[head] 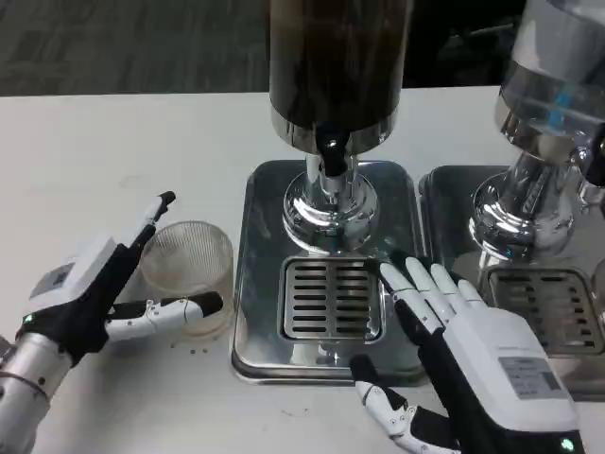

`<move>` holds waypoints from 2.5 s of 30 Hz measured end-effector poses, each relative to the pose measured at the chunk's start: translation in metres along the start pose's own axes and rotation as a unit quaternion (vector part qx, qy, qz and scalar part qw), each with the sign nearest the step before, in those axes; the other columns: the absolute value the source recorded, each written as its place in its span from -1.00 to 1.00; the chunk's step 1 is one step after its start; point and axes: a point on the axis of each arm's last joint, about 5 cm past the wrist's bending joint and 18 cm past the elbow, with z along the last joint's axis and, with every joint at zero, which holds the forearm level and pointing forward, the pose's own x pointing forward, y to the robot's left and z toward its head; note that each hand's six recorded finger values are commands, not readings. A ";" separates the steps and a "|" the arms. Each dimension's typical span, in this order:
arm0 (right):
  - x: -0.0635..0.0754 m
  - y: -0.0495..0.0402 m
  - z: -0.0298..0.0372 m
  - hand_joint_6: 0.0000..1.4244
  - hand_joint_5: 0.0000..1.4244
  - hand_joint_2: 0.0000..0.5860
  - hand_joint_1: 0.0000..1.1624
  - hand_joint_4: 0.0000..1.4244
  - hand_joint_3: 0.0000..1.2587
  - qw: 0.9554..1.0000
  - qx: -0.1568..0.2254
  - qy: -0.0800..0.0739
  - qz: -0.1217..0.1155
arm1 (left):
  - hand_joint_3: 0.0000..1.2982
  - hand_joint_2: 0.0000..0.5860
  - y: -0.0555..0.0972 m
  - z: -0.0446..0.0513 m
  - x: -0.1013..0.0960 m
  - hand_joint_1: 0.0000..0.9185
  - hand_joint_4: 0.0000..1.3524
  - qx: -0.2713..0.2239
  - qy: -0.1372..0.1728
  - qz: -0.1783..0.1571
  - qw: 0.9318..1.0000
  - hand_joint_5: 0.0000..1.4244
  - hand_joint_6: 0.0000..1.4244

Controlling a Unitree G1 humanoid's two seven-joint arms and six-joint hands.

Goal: Grasp the cup under the faucet to collect the drink, then remove the cup.

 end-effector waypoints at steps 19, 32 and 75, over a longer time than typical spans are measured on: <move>-0.001 0.0003 -0.0003 -1.00 -1.00 0.58 -0.34 -1.00 -0.85 1.000 0.016 0.002 -0.006 | -0.37 -0.61 -0.010 0.0064 0.005 -0.30 -0.32 0.001 -0.018 0.025 1.000 0.03 0.47; -0.003 -0.0020 -0.0014 -1.00 -1.00 0.59 -0.34 -1.00 -0.84 1.000 0.017 0.007 -0.010 | 0.07 -0.74 -0.014 0.0102 0.006 -0.06 0.15 -0.016 -0.032 0.035 0.999 0.41 0.79; -0.003 -0.0020 0.0011 -1.00 -1.00 0.59 -0.34 -0.98 -0.83 0.999 0.030 0.012 -0.034 | 0.19 -0.94 -0.023 0.0480 0.034 0.06 0.30 -0.085 -0.128 0.053 0.987 0.49 0.87</move>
